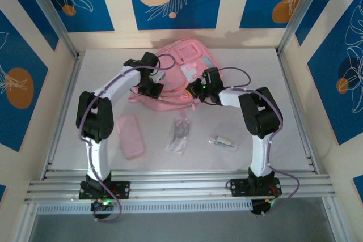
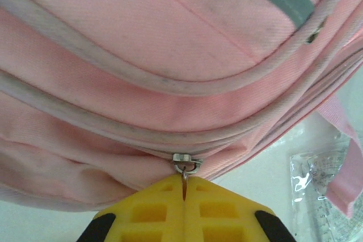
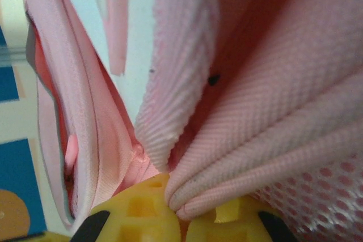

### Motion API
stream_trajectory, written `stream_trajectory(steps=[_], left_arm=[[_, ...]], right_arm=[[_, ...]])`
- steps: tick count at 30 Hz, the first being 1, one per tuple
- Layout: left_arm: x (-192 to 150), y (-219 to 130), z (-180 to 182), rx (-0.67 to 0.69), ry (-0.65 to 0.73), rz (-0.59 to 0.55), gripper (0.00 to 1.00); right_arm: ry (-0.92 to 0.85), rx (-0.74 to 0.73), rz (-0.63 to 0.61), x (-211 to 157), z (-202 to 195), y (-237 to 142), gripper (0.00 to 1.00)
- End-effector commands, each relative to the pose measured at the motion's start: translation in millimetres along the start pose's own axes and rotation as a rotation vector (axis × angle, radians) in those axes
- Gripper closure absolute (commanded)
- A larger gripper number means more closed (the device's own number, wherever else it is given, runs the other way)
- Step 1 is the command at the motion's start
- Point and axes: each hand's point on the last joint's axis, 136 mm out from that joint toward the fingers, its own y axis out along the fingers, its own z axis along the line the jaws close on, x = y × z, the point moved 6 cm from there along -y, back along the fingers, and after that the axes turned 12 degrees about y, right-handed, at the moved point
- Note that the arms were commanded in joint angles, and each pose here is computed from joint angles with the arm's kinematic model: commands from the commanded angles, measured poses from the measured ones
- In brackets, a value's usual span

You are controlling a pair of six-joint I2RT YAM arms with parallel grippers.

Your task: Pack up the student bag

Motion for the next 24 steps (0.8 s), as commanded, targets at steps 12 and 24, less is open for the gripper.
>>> stream_trajectory(steps=[12, 24], left_arm=[[-19.4, -12.2, 39.1, 0.053, -0.028, 0.079, 1.0], [-27.0, -47.2, -76.1, -0.293, 0.019, -0.095, 1.0]], right_arm=[[-0.314, -0.131, 0.042, 83.9, -2.5, -64.3, 1.0], [-0.254, -0.17, -0.059, 117.3, 10.4, -46.8, 1.0]])
